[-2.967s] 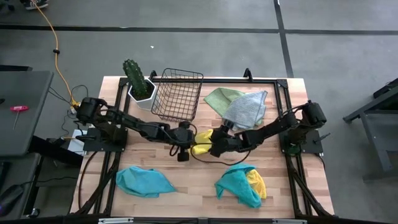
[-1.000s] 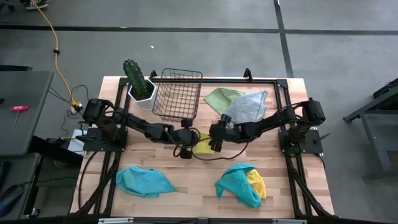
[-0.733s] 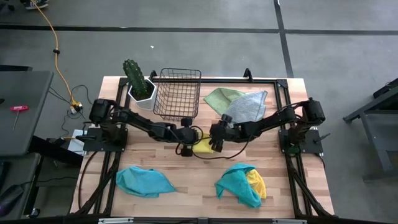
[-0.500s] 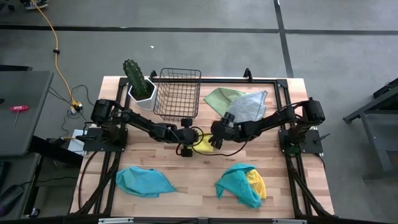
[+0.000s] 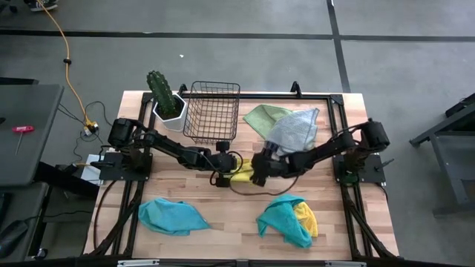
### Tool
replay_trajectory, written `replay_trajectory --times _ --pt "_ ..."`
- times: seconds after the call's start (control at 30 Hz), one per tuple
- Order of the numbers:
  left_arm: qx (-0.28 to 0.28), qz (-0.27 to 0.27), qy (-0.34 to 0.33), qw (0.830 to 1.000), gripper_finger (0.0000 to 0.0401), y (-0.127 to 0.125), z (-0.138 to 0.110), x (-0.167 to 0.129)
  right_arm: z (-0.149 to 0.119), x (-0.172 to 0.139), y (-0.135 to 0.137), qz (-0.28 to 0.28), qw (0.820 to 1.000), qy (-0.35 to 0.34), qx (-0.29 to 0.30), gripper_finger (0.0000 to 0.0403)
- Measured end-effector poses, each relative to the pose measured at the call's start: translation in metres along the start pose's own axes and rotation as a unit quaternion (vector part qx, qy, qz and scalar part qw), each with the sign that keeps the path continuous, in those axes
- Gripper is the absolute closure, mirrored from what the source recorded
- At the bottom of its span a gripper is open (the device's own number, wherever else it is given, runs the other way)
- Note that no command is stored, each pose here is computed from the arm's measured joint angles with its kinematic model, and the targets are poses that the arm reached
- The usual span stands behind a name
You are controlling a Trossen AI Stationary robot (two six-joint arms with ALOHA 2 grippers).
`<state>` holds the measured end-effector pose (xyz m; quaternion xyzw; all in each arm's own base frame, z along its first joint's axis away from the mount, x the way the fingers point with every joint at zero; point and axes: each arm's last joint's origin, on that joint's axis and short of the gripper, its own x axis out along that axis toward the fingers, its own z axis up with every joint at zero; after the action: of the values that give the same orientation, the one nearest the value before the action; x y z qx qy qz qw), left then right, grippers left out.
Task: Fold microfiber towels
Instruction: Fold the left yellow microfiber cloth
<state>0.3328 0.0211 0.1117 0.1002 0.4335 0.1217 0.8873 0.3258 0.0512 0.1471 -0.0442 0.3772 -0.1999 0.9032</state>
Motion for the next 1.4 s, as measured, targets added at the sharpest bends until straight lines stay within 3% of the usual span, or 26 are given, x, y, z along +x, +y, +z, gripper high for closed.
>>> replay_trajectory --times 0.23,0.5,0.8,1.03,1.23,1.4 --pt "0.0 0.0 0.0 1.0 0.0401 0.0 0.0 0.0 -0.006 0.002 0.018 0.007 1.0 -0.016 -0.007 0.0179" --pt "0.0 0.0 0.0 1.0 0.0401 0.0 0.0 0.0 -0.027 0.023 0.031 0.029 0.999 0.028 -0.015 0.0179" --pt "0.016 0.017 0.009 1.0 0.0401 0.0 -0.001 -0.001 -0.03 0.017 0.031 0.03 0.998 0.051 -0.03 0.0179" --pt "0.022 0.022 0.016 0.999 0.0401 0.002 -0.002 -0.004 -0.018 -0.002 0.023 0.047 0.998 0.038 -0.03 0.0179" --pt "0.015 0.023 0.007 1.0 0.0401 0.005 0.003 -0.013 0.003 -0.027 0.012 0.052 0.998 -0.008 0.022 0.0179" --pt "0.015 0.02 0.003 1.0 0.0401 0.007 0.008 -0.029 0.009 -0.038 0.002 0.065 0.98 0.007 0.189 0.0179"
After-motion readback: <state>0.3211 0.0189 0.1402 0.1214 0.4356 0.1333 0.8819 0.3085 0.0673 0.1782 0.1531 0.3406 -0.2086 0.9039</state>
